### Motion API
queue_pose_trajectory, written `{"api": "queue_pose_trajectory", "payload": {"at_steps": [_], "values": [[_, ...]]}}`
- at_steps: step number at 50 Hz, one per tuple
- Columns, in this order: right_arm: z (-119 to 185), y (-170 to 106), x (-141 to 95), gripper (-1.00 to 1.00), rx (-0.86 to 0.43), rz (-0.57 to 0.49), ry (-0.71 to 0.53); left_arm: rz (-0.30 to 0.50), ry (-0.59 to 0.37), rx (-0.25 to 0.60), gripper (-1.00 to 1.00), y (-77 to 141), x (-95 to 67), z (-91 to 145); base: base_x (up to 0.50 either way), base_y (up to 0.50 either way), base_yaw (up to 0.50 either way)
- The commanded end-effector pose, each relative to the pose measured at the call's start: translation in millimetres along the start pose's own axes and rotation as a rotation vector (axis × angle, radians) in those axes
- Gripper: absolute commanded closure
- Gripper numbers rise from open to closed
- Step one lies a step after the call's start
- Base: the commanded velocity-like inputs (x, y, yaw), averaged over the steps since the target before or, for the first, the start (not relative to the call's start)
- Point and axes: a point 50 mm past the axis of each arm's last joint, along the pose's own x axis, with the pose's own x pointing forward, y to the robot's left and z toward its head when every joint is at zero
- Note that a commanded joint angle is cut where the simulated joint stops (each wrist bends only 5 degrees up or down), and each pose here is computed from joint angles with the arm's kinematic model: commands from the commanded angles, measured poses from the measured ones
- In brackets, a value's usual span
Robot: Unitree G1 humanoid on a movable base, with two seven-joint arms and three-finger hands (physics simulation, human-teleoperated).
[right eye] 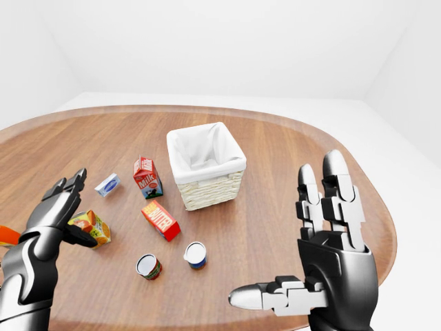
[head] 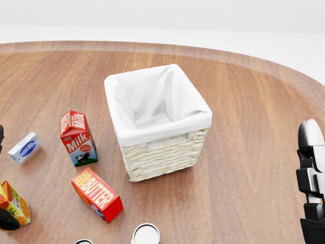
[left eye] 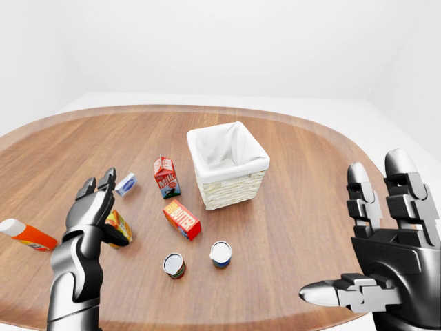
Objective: Pick up the orange juice, and put it in the basket.
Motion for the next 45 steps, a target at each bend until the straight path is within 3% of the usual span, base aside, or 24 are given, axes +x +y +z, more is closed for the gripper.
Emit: {"api": "queue_pose_trajectory", "payload": {"at_steps": [1,4,22,45], "values": [[0,1,1,-1.0,0.003,0.001,-0.007,-0.028,0.044,-0.06,-1.0,-14,8.2,-15,0.0,0.0,0.0],[0,1,1,-1.0,0.003,0.003,-0.008,-0.024,0.062,-0.029,-1.0,-17,9.7,-20,0.0,0.0,0.0],[0,1,1,-1.0,0.008,0.001,-0.008,-0.037,0.138,-0.109,-1.0,-27,16.7,-43,0.0,0.0,0.0],[0,1,1,-1.0,0.013,0.001,-0.01,-0.05,0.187,-0.135,-1.0,-50,20.5,-50,0.0,0.0,0.0]]}}
